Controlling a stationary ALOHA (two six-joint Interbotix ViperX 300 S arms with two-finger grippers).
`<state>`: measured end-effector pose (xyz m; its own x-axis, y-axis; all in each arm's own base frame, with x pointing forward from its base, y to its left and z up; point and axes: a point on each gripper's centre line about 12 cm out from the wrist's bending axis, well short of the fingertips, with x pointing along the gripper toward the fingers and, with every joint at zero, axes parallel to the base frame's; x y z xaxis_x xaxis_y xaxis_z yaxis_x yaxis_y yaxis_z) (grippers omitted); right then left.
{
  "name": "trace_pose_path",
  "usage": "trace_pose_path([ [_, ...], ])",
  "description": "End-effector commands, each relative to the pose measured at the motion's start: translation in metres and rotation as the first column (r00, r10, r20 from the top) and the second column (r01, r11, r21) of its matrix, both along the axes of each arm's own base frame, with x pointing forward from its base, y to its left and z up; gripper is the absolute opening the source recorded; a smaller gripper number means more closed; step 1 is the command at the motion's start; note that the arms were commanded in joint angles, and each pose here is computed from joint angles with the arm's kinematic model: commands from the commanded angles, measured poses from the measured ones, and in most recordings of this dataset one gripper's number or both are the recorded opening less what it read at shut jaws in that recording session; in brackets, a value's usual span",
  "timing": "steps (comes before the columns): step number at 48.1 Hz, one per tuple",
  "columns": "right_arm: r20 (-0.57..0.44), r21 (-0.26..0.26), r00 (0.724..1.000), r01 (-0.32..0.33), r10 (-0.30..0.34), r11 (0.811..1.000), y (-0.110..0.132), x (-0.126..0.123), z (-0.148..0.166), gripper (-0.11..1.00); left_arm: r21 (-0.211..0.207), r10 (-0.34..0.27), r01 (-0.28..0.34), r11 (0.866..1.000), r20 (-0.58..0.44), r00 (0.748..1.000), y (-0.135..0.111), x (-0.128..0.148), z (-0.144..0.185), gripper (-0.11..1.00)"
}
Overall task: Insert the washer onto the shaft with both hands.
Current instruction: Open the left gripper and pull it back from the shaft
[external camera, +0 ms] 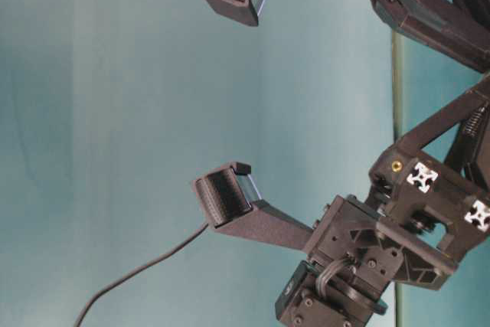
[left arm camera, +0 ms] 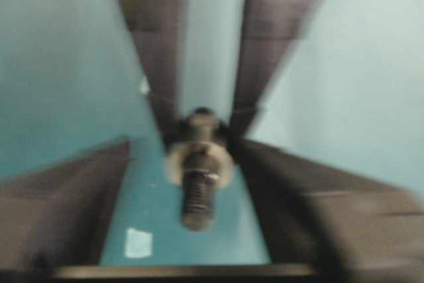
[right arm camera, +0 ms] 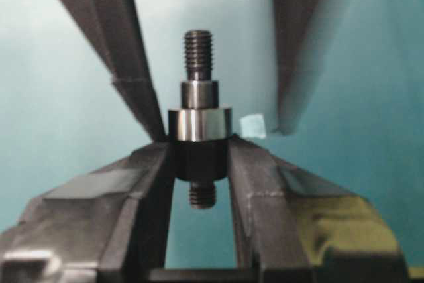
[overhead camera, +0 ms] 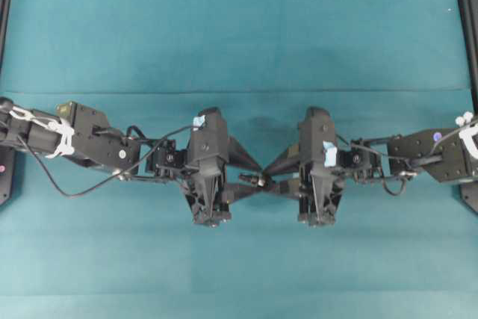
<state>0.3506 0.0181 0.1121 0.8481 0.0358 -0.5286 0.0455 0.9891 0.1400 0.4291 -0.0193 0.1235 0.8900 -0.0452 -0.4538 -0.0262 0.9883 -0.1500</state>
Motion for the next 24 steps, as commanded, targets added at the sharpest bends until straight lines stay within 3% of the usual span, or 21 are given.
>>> trace_pose_path([
  [1, 0.040, 0.008, 0.999, 0.016, -0.016, 1.000, -0.004, 0.007, 0.010, 0.00, 0.003, -0.011, 0.011, 1.000, 0.048, 0.999, -0.004, 0.004, 0.018, 0.89],
  [24, 0.037, 0.006, 0.999, 0.015, -0.015, 1.000, -0.004, 0.006, 0.010, 0.00, 0.017, -0.017, 0.016, 1.000, 0.033, 0.999, -0.003, -0.002, 0.031, 0.85],
])
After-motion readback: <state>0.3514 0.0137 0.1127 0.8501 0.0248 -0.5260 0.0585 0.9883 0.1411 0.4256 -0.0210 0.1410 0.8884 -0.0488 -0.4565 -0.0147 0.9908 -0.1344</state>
